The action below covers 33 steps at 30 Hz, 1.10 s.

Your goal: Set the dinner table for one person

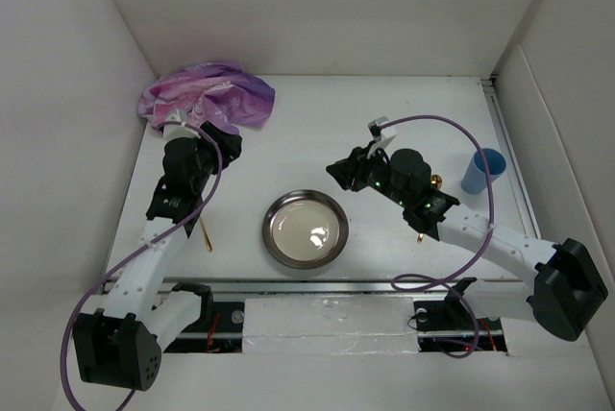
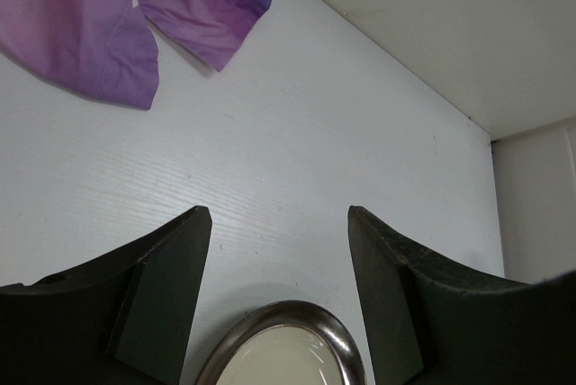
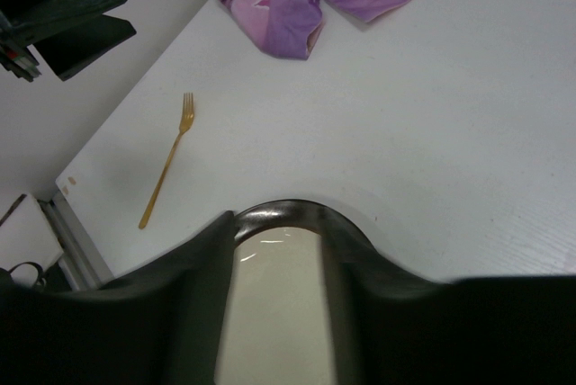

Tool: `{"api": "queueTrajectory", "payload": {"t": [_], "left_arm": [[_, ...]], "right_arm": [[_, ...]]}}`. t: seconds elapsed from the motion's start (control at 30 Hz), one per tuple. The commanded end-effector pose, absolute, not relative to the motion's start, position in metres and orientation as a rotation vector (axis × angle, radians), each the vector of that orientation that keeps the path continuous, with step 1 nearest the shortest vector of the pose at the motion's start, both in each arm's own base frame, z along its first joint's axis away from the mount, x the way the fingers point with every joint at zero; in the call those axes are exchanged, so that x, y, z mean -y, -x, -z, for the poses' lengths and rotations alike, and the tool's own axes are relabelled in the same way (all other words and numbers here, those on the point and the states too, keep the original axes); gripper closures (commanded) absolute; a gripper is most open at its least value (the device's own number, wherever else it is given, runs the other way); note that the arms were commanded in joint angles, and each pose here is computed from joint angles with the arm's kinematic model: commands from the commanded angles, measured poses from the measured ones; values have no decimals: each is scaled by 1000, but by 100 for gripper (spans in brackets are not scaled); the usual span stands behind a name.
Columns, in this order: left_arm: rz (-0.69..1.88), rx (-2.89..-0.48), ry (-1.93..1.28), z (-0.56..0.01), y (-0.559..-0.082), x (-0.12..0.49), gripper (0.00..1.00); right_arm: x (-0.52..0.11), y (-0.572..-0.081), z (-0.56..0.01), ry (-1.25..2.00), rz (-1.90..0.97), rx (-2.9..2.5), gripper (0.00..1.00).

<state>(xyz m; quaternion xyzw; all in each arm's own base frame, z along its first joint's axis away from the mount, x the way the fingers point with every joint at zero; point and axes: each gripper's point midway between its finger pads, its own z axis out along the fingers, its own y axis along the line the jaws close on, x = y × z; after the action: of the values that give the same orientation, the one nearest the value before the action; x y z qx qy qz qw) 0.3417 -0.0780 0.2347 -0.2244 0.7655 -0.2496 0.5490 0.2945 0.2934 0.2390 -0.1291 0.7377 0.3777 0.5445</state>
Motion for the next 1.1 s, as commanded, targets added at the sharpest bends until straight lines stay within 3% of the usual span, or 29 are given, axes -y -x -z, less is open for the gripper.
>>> {"api": "queueTrajectory", "payload": {"t": [0.0,0.07,0.1,0.13,0.17,0.2,0.23,0.3,0.43,0.5,0.57,0.7,0.8,1.07], "left_arm": [[585,-1672,601,-260,-359,68,41],[556,-1657,660,-256,-368,61,43],[519,-1633,715,-254,-372,52,46],[505,-1632,759,-246,-378,48,49],[498,-1609,789,-244,-382,45,55],[454,-1570,876,-235,-388,30,77],[443,-1589,882,-227,-391,30,78],[394,-1572,926,-218,-398,17,100],[241,-1657,990,-184,-422,0,100],[225,-1690,1021,-179,-435,-4,83],[187,-1729,1090,-160,-447,-14,75],[173,-1771,1138,-136,-463,-30,60],[190,-1831,1165,-113,-472,-28,60],[220,-1965,1166,-57,-491,-5,61]], "right_arm": [[-301,-297,-264,297,-936,-1668,63],[-300,-298,-264,293,-929,-1674,79],[-299,-299,-264,285,-922,-1676,95],[-298,-300,-263,276,-921,-1678,100],[-295,-303,-263,265,-914,-1678,100],[-297,-301,-263,274,-924,-1682,100],[-297,-301,-264,276,-923,-1681,100],[-294,-302,-264,266,-907,-1678,100],[-293,-303,-262,260,-903,-1685,100],[-292,-305,-261,253,-892,-1689,100],[-293,-307,-258,246,-887,-1700,98],[-294,-308,-255,250,-872,-1728,71],[-292,-311,-252,248,-867,-1728,64],[-294,-308,-255,273,-878,-1721,62]]}}
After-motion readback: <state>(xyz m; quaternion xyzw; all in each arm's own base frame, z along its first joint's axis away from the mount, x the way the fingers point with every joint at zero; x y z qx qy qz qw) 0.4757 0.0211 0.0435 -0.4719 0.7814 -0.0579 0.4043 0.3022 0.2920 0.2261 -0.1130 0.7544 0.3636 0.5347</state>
